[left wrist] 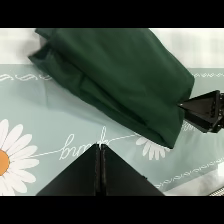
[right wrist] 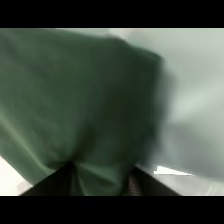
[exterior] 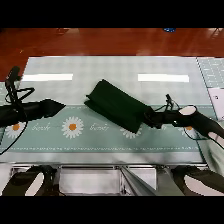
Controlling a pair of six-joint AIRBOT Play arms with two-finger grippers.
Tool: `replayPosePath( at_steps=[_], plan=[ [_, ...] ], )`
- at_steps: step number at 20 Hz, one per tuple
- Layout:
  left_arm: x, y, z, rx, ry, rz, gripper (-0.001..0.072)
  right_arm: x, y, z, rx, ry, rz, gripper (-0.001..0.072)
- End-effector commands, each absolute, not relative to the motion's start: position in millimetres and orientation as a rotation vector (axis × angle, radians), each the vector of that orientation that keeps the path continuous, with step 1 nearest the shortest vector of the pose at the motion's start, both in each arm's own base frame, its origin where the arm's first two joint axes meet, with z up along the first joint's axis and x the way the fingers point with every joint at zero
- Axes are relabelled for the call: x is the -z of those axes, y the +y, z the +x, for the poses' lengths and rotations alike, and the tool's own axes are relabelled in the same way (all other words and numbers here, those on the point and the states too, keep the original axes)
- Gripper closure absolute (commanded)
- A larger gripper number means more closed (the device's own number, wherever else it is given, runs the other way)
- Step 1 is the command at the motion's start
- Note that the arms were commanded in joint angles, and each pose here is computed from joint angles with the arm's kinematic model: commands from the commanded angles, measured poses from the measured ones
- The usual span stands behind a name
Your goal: Fold the shirts.
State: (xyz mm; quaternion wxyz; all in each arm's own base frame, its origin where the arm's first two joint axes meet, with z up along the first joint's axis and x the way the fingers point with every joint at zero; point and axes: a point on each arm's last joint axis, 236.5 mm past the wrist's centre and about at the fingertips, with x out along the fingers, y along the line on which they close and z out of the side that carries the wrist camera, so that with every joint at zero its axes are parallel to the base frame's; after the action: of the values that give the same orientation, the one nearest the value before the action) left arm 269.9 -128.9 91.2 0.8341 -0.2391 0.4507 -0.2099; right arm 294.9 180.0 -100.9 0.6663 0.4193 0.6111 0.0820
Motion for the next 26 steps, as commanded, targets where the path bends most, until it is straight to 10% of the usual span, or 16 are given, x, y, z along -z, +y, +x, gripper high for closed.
replayPosePath(
  at_steps=[1, 3, 15, 26],
  plan=[
    [-90.1, -128.3, 271.8, 0.440, 0.951, -0.508, 0.0689, 94.1, 224.3, 316.5, -0.335, 1.391, 0.911, 0.0466],
    [-89.7, -127.5, 274.3, 0.434, 0.946, -0.511, 0.0689, 68.3, 254.4, 338.2, -0.482, 1.342, 0.822, 0.0686],
    [-34.1, -125.1, 259.2, 0.388, 1.064, -0.551, 0.0689, -208.1, 198.4, 468.1, -0.565, 0.891, 0.452, 0.0686],
    [-27.9, -122.1, 262.6, 0.404, 1.033, -0.491, 0.0689, -255.0, -74.5, 388.4, -0.017, 0.927, 0.676, 0.0687]
  ],
)
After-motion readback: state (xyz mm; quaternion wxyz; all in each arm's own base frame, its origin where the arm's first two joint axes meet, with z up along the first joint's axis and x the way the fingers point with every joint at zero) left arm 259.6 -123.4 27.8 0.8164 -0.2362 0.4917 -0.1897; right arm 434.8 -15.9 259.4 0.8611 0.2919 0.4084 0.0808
